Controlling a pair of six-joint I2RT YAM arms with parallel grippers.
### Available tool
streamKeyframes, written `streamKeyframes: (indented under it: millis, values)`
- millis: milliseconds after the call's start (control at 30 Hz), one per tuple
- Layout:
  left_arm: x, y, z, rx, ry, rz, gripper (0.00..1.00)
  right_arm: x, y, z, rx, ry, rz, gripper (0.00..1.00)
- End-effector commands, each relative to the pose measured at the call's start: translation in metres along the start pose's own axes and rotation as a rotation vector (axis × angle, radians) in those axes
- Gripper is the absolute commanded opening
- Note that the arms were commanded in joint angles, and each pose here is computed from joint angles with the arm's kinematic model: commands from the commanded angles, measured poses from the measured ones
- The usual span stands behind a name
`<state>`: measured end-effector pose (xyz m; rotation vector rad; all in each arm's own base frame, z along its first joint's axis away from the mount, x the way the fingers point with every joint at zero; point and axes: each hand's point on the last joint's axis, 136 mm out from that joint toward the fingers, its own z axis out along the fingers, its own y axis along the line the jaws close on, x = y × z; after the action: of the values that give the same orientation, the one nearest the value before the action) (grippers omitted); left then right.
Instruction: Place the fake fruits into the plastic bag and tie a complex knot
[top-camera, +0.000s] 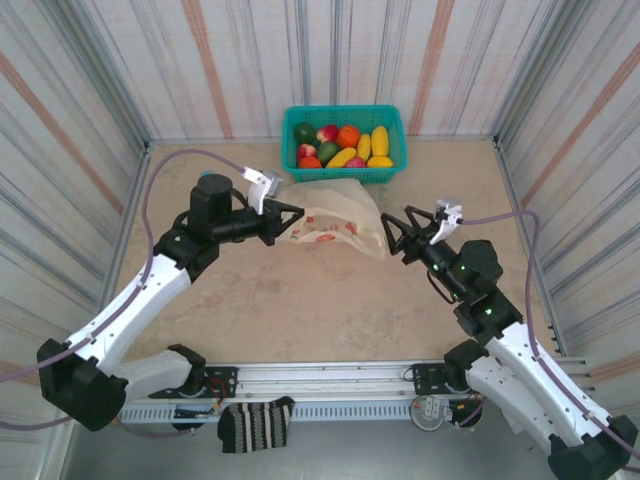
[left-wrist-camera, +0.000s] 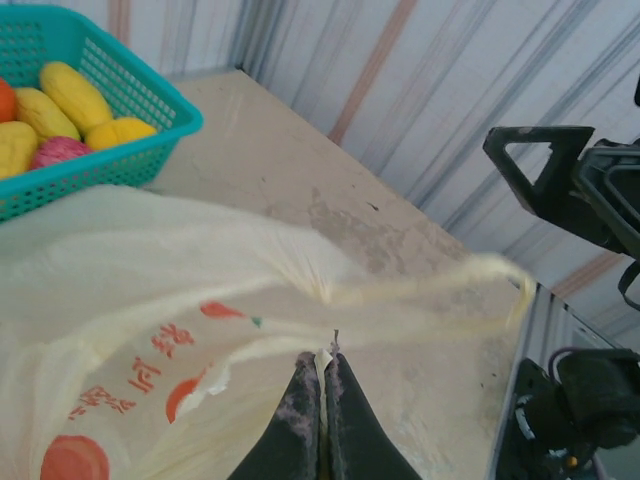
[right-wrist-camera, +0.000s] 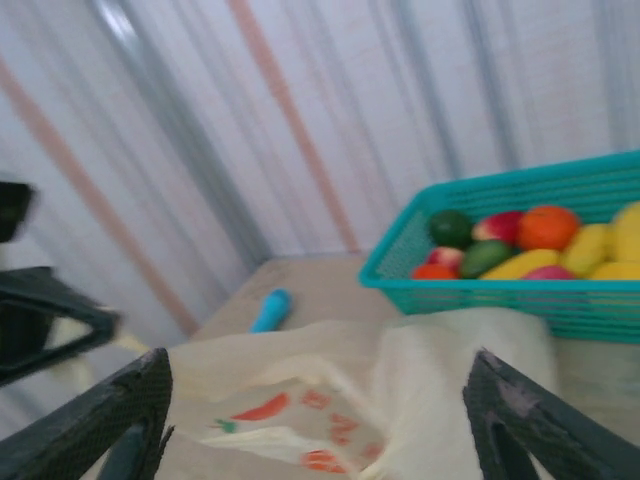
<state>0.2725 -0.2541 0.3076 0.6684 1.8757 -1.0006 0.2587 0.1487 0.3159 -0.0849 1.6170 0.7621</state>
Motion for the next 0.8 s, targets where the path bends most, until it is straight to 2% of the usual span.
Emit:
streamKeyframes:
  millis: [0, 67, 133, 200, 333, 400, 500, 633, 767]
  values:
    - [-0.004, 0.013, -0.005, -0.069, -0.053, -0.023, 0.00, 0.032, -0.046, -0.007, 0.224, 0.171, 0.000, 0.70]
    - [0.000, 0.012, -0.004, -0.063, -0.033, -0.040, 0.00, 0.026, -0.034, 0.002, 0.184, 0.229, 0.032, 0.70]
    - [0.002, 0.010, -0.004, -0.046, -0.026, -0.050, 0.00, 0.032, -0.013, 0.019, 0.083, 0.340, 0.024, 0.76]
    - [0.004, 0.008, -0.006, -0.041, -0.038, -0.044, 0.00, 0.040, 0.002, 0.034, -0.001, 0.398, -0.004, 0.78]
    - [0.004, 0.012, -0.013, -0.072, -0.090, -0.018, 0.00, 0.064, 0.044, 0.066, -0.233, 0.377, -0.137, 0.75]
    - [0.004, 0.011, -0.016, -0.073, -0.102, -0.010, 0.00, 0.076, 0.076, 0.078, -0.403, 0.351, -0.237, 0.74]
    - [0.006, 0.009, -0.015, -0.061, -0.101, -0.013, 0.00, 0.093, 0.101, 0.099, -0.535, 0.368, -0.284, 0.70]
    - [0.006, 0.007, -0.015, -0.046, -0.104, -0.017, 0.00, 0.102, 0.119, 0.123, -0.645, 0.328, -0.276, 0.68]
    - [0.004, 0.007, -0.016, -0.050, -0.109, -0.018, 0.00, 0.103, 0.136, 0.132, -0.736, 0.293, -0.254, 0.69]
